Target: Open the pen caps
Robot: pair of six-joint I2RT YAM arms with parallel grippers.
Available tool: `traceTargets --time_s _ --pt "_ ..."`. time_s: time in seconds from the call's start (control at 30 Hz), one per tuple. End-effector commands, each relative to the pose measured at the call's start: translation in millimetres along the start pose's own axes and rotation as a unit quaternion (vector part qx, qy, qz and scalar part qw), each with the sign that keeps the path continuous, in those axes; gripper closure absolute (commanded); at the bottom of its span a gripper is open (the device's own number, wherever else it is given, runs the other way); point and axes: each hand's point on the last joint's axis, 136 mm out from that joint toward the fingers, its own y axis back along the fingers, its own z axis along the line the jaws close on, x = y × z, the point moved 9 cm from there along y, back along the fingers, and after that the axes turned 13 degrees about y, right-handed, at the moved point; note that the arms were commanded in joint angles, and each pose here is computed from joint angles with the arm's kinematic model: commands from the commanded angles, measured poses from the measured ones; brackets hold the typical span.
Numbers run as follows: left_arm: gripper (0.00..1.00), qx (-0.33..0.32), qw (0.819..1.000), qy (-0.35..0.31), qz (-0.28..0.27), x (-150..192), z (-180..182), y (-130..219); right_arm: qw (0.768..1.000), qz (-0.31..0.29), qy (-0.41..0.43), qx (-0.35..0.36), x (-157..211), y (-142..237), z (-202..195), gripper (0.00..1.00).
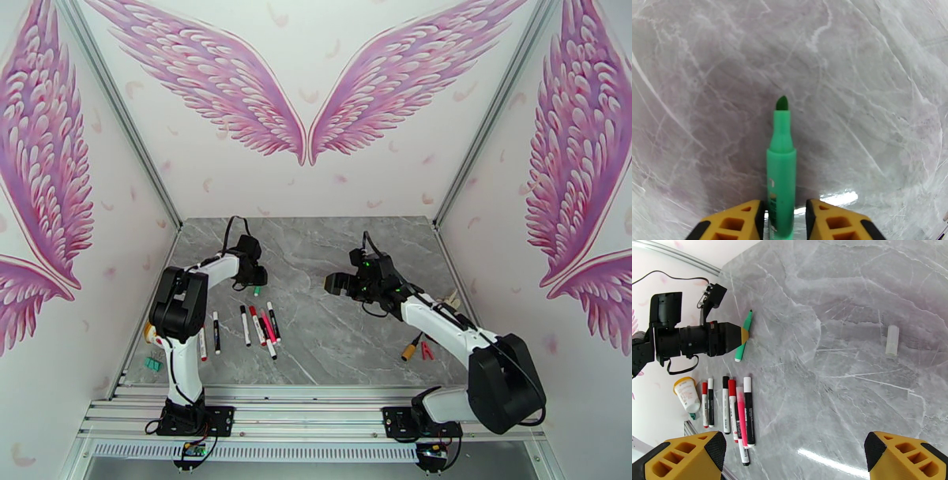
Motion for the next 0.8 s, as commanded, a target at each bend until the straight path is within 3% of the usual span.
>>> traceTargets --time_s 0.0,0.43,0.77 --pt "0.63 0.003 1.000 0.017 -0.021 5.7 2.3 35.7 0.999 0.000 0.028 -0.024 5.9 7.4 9.7 0.01" --pt "0.62 -0.110 0.986 0.122 -0.023 84.4 57.4 93.9 0.993 0.008 0.077 -0.086 19.2 12.9 28.8 0.01" --pt "0.62 -0.175 0.965 0.194 -0.033 113.8 101.5 101.4 0.989 0.024 0.081 -0.118 19.2 11.9 34.8 0.01"
